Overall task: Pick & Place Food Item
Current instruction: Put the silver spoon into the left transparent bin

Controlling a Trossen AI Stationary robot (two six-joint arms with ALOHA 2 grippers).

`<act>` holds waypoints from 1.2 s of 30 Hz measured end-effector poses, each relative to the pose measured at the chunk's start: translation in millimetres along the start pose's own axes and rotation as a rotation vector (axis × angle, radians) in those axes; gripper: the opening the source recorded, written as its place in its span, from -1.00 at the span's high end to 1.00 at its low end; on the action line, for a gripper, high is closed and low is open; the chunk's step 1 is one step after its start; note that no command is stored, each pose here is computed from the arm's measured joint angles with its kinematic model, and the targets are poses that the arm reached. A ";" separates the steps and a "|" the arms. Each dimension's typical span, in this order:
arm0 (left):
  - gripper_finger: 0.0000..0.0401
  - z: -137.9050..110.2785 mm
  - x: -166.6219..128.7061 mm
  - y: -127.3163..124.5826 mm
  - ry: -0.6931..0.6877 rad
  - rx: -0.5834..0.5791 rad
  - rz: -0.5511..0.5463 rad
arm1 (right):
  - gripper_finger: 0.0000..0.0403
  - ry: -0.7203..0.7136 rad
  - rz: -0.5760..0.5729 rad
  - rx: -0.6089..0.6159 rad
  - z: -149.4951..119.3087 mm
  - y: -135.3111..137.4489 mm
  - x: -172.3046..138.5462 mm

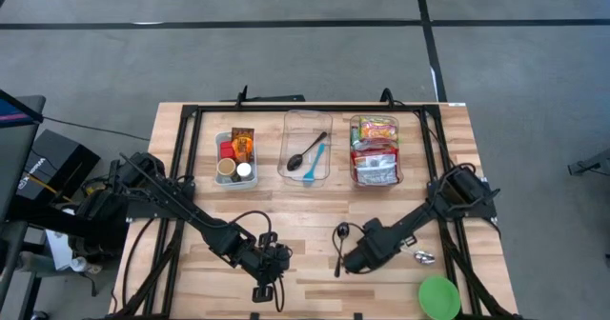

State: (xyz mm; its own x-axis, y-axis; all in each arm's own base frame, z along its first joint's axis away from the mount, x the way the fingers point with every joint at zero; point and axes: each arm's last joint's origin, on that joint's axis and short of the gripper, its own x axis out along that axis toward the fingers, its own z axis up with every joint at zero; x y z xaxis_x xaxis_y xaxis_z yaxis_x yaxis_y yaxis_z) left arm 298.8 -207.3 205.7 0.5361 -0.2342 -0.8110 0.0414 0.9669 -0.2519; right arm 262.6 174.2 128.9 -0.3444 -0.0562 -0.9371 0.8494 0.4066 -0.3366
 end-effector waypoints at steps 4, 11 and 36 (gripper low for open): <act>0.80 0.0 0.0 0.0 0.000 0.000 0.000 | 1.00 -0.010 -0.003 0.022 13.0 0.5 -1.7; 0.80 0.0 0.0 0.0 0.000 0.000 0.000 | 1.00 0.002 -0.016 -0.002 38.5 -0.1 -4.6; 0.80 8.3 -0.4 -4.1 -0.102 -0.014 -0.020 | 1.00 -0.136 0.363 -0.644 11.9 -104.6 -112.5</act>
State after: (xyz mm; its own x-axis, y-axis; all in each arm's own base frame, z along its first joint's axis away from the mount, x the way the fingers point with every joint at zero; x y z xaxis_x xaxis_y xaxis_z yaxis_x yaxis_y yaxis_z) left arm 305.4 -210.3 211.4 0.6185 -0.2409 -0.7480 0.0416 0.9605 -0.2750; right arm 217.2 127.2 268.4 0.0006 0.0883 -0.9961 0.4837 0.8718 0.0775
